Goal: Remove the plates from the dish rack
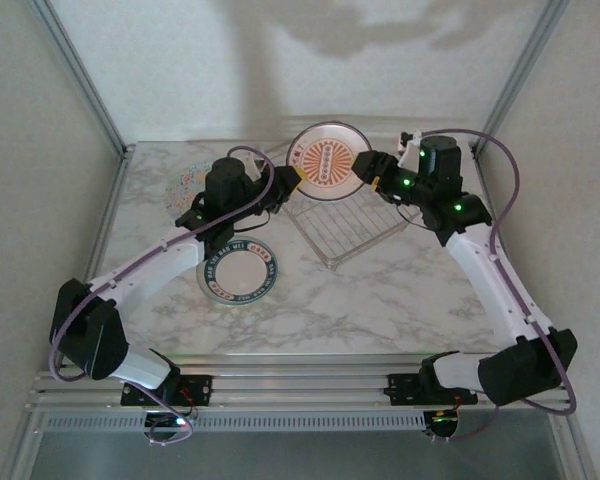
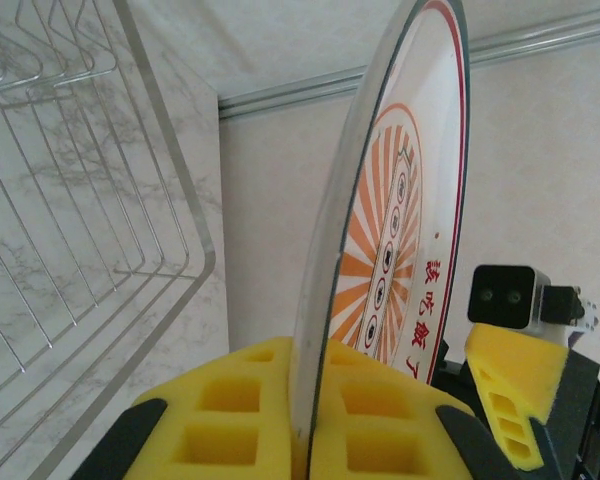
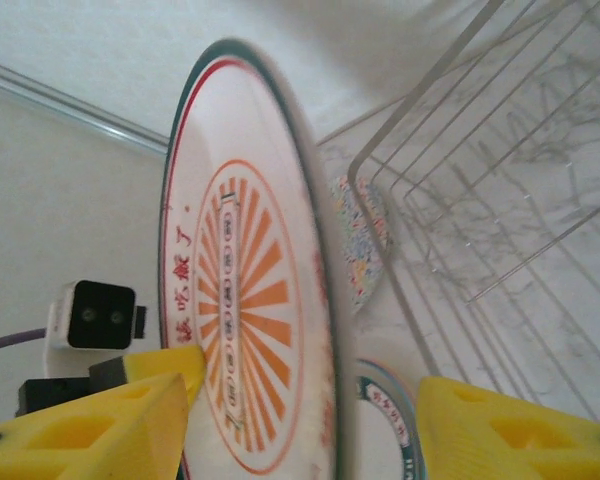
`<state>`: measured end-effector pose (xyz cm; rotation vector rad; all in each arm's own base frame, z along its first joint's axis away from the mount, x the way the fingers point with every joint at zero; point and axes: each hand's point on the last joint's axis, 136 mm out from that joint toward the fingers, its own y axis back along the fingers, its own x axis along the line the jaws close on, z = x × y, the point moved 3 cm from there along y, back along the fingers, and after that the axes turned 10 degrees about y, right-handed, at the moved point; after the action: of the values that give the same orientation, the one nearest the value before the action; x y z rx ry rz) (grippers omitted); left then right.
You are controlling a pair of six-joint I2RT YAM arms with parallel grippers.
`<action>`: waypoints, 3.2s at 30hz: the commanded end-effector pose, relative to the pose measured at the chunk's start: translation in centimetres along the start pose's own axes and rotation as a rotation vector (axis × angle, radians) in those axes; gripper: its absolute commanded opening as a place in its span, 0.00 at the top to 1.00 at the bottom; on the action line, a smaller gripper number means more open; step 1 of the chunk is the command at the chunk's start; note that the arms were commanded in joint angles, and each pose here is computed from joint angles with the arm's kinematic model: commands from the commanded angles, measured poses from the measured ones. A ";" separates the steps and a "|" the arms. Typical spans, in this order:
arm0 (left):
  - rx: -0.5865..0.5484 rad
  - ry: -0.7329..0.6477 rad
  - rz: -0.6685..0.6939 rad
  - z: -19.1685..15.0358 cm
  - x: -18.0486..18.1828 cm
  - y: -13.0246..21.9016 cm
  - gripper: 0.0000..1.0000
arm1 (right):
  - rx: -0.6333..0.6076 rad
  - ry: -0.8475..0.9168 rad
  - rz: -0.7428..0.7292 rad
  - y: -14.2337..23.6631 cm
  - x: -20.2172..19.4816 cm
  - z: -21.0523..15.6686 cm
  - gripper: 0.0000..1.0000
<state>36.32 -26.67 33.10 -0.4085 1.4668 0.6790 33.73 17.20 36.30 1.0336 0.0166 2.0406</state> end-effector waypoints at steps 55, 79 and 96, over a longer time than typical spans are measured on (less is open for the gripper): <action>-0.362 0.283 0.639 -1.0 25.7 19.4 0.76 | 0.323 0.809 0.379 3.3 6.2 -16.2 0.28; -0.478 0.205 0.838 0.8 22.2 22.7 0.17 | 0.149 0.820 0.066 3.7 4.8 -11.2 0.25; -1.021 -0.196 0.946 10.1 13.4 27.2 0.00 | -0.195 0.259 -1.153 13.7 -18.7 -8.9 0.01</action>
<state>26.74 -1.29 24.25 -0.3350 1.1904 1.9210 24.76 1.60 23.84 0.4892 0.4834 1.2931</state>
